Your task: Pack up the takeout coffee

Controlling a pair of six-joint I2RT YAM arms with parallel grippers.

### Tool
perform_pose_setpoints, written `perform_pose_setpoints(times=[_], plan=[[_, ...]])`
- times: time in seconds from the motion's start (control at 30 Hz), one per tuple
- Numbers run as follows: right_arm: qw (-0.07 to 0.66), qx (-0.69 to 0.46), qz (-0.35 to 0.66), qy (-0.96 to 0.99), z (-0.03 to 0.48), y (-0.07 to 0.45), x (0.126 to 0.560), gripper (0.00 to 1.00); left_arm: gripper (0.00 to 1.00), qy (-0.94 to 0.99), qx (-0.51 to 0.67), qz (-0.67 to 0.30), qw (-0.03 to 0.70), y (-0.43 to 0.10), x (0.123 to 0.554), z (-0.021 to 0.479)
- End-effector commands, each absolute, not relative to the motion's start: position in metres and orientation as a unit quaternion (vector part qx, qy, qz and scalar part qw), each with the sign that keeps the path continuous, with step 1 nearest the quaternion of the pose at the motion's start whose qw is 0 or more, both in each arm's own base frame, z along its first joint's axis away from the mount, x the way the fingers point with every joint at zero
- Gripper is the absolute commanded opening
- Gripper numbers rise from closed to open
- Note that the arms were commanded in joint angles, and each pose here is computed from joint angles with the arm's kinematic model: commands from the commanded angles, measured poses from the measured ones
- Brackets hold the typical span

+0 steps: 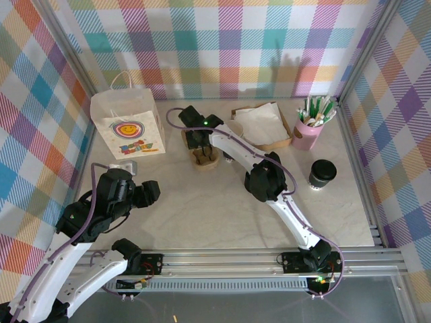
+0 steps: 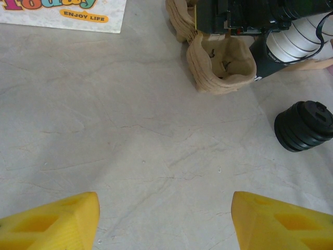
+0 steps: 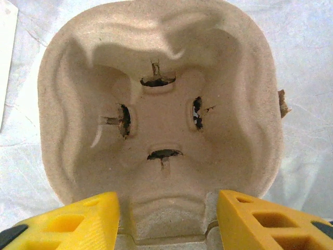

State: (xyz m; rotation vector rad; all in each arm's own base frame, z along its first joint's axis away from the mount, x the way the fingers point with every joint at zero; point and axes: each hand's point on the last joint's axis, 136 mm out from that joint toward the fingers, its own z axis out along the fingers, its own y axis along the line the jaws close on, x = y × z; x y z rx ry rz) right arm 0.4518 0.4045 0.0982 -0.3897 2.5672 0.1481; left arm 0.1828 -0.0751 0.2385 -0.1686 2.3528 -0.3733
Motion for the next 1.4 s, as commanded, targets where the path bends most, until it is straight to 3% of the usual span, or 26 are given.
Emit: perform_pose_setpoints(times=[0.0,0.4,0.77,1.37], plan=[[0.272,-0.158,0.055,0.948,0.126,0.404,0.441,0.53,0.67,0.912,-0.076,-0.156,0.371,-0.075,0.183,0.237],[0.266,-0.154,0.067,0.949,0.137,0.404,0.433,0.49,0.67,0.911,-0.078,-0.16,0.371,-0.076,0.181,0.236],[0.235,-0.156,0.054,0.958,0.12,0.398,0.419,0.53,0.67,0.911,-0.08,-0.162,0.37,-0.075,0.18,0.234],[0.254,-0.149,0.063,0.954,0.104,0.403,0.443,0.49,0.67,0.912,-0.081,-0.158,0.369,-0.072,0.176,0.235]])
